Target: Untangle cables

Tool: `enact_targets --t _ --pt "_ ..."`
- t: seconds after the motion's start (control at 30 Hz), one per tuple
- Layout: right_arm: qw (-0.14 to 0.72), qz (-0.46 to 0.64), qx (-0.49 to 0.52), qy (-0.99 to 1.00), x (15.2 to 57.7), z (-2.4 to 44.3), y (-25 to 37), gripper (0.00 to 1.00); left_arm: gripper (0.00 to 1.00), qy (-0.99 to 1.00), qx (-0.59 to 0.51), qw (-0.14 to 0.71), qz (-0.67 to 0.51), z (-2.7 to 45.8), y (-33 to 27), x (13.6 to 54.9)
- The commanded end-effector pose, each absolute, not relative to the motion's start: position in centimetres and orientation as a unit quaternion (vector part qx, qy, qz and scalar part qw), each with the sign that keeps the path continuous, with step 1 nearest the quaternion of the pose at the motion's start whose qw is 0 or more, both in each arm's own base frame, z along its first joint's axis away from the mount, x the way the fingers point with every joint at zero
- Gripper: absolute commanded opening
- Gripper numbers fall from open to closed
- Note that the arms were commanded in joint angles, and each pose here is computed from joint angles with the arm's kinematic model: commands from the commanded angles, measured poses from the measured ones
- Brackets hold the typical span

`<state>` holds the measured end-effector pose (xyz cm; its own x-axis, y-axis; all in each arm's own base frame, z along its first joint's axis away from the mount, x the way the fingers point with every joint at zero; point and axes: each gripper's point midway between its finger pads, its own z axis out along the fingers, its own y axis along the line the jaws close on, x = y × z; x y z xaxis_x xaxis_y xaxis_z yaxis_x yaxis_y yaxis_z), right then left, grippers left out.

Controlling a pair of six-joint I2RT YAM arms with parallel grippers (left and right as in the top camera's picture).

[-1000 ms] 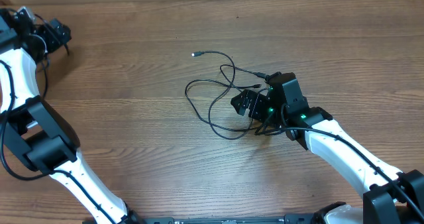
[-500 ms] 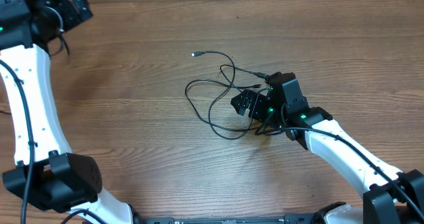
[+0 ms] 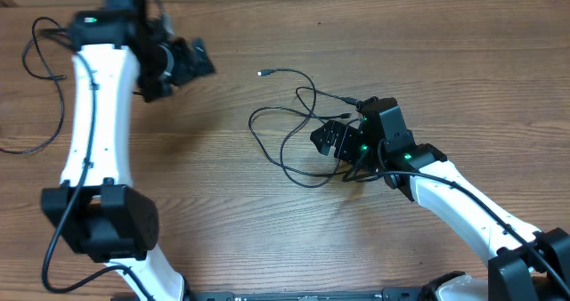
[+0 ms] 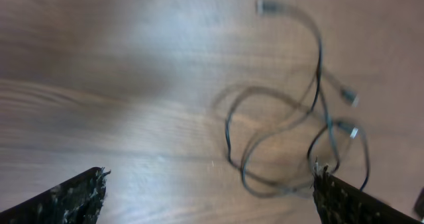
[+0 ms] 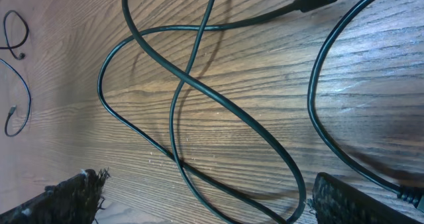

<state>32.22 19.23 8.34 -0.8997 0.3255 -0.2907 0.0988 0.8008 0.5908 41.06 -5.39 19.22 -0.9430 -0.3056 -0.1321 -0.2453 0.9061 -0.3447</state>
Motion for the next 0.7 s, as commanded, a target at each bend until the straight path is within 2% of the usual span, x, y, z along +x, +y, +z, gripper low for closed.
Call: enact_targets --t 0.0,0.13,0.33,0.47,0.67 --pt "0.198 0.294 0.114 0.928 32.4 8.7 19.3 1.0 0.95 0.984 -0.116 0.043 -0.132 15.6 -7.8 39.6" --pt "0.198 0.295 0.114 0.928 32.4 8.7 19.3 1.0 0.94 0.994 -0.087 0.022 -0.058 12.0 -8.3 38.6" --pt "0.198 0.295 0.114 0.928 32.4 8.7 19.3 1.0 0.95 0.997 -0.05 0.007 -0.053 7.5 -11.1 37.9" --pt "0.198 0.294 0.114 0.928 32.4 8.7 19.3 1.0 0.94 0.996 -0.064 0.008 -0.054 4.7 -12.0 37.9" --pt "0.198 0.295 0.114 0.928 32.4 8.7 19.3 1.0 0.84 0.993 -0.078 0.037 -0.08 1.8 -13.3 38.5"
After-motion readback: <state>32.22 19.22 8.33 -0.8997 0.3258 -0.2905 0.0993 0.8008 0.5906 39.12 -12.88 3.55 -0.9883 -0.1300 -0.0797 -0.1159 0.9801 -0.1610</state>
